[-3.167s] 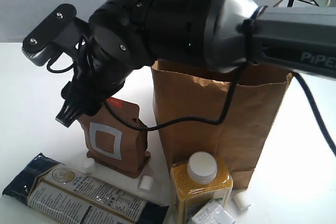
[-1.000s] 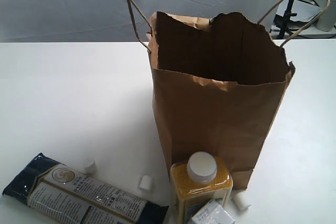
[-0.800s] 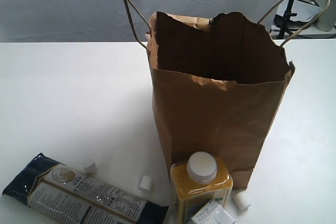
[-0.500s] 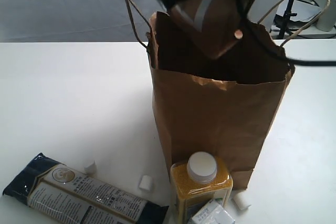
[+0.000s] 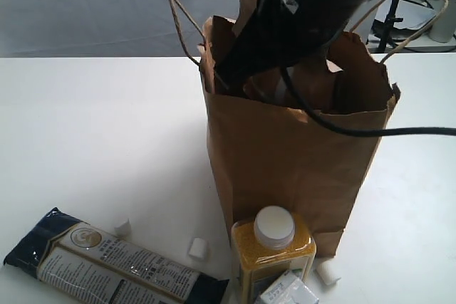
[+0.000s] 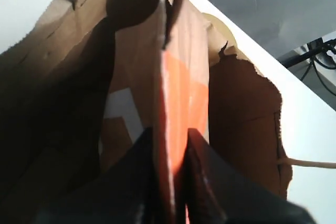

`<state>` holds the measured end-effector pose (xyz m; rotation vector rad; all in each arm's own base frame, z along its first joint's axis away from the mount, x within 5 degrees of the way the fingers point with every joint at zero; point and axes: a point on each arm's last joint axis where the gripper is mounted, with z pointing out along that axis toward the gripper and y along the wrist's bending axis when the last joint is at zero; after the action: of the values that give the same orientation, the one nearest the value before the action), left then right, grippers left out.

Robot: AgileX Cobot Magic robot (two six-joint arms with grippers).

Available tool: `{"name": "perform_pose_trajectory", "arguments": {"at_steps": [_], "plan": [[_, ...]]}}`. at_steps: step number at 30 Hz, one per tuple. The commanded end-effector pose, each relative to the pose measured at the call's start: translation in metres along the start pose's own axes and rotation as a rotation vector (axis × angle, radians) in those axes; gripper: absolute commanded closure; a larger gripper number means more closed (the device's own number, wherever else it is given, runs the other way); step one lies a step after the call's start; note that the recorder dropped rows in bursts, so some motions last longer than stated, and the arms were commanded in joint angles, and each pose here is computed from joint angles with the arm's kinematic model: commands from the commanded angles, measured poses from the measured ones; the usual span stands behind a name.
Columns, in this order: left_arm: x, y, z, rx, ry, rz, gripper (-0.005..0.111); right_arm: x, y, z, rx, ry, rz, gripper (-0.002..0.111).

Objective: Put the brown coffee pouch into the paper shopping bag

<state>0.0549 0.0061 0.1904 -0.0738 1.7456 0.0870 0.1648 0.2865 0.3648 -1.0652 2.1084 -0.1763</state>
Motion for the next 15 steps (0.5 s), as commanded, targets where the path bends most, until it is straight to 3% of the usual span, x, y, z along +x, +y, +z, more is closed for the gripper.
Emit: {"name": "perform_pose_trajectory", "arguments": {"at_steps": [1, 4, 8, 11, 15], "plan": [[0.001, 0.000, 0.000, -0.005, -0.004, 0.001, 0.107, -0.001, -0.009, -0.003, 0.040, -0.024, -0.009, 0.061], [0.001, 0.000, 0.000, -0.005, -0.004, 0.001, 0.107, -0.003, -0.014, -0.007, 0.084, -0.022, -0.014, 0.038], [0.001, 0.000, 0.000, -0.005, -0.004, 0.001, 0.107, -0.015, -0.030, -0.033, 0.075, -0.058, 0.057, 0.035], [0.001, 0.000, 0.000, -0.005, -0.004, 0.001, 0.107, -0.017, -0.048, -0.065, 0.023, -0.135, 0.132, 0.048], [0.001, 0.000, 0.000, -0.005, -0.004, 0.001, 0.107, -0.002, -0.066, -0.097, -0.039, -0.190, 0.174, 0.086]]}}
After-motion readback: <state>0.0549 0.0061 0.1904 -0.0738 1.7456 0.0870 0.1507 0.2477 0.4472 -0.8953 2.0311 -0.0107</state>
